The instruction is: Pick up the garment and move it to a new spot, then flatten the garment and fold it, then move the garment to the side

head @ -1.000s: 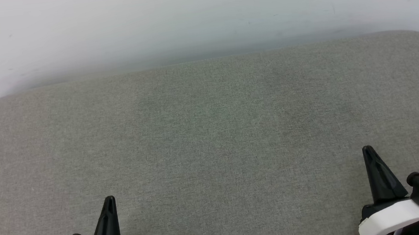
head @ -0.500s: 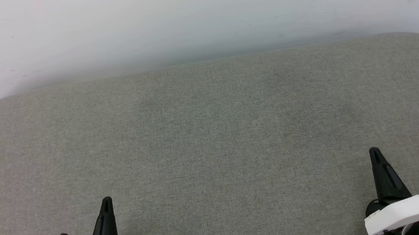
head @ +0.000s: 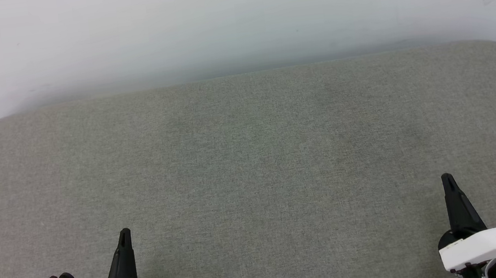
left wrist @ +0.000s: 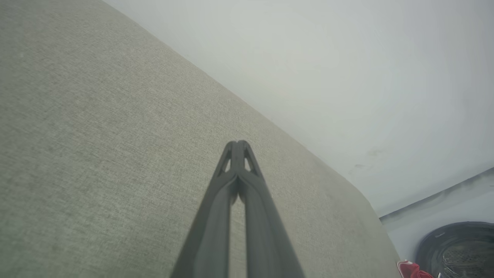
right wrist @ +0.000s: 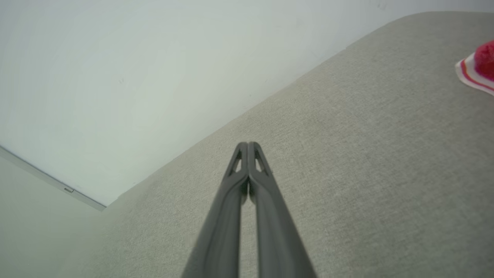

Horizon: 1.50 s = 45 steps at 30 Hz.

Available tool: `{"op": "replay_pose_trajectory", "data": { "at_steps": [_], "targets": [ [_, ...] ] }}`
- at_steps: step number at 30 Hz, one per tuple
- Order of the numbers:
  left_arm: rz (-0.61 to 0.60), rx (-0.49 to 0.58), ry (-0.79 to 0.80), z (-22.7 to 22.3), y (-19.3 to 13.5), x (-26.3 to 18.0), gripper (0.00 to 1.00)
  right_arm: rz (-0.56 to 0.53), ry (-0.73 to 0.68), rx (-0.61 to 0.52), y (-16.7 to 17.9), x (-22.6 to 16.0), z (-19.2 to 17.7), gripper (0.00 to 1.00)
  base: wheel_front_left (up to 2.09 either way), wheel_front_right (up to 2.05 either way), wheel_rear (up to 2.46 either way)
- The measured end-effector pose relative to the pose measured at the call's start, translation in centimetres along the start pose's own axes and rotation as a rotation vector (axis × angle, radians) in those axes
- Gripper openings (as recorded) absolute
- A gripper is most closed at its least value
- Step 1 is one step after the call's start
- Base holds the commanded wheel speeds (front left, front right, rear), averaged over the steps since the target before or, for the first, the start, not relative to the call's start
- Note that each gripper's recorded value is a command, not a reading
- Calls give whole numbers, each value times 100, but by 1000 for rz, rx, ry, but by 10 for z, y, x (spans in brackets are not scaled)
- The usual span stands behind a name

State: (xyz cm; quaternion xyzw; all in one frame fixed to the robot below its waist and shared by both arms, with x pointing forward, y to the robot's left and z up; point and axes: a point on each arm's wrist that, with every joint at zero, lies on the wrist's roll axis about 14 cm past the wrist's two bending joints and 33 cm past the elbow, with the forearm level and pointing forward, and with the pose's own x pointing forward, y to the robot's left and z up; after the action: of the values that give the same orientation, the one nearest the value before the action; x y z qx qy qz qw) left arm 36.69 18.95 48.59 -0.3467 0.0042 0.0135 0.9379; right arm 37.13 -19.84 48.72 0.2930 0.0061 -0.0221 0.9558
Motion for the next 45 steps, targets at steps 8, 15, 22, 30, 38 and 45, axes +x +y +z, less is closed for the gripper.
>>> {"op": "replay_pose_trajectory", "data": {
  "at_steps": [8,15,22,30,38,45],
  "targets": [
    [9,-104,5,1,1,3,0,-13,4,118,-2,2,1,0,0,0,0],
    [20,-189,11,2,2,4,0,-20,9,212,-2,4,2,0,0,0,0],
    [24,-266,12,3,3,7,0,-25,12,303,-3,5,2,0,0,0,0],
    [26,-350,17,4,3,9,0,-28,17,396,-3,6,2,0,0,0,0],
    [30,-429,19,5,3,10,0,-26,19,486,-2,8,4,0,0,0,0],
    [27,-493,16,8,2,12,0,-24,21,559,-1,9,4,0,0,0,0]
  ]
}}
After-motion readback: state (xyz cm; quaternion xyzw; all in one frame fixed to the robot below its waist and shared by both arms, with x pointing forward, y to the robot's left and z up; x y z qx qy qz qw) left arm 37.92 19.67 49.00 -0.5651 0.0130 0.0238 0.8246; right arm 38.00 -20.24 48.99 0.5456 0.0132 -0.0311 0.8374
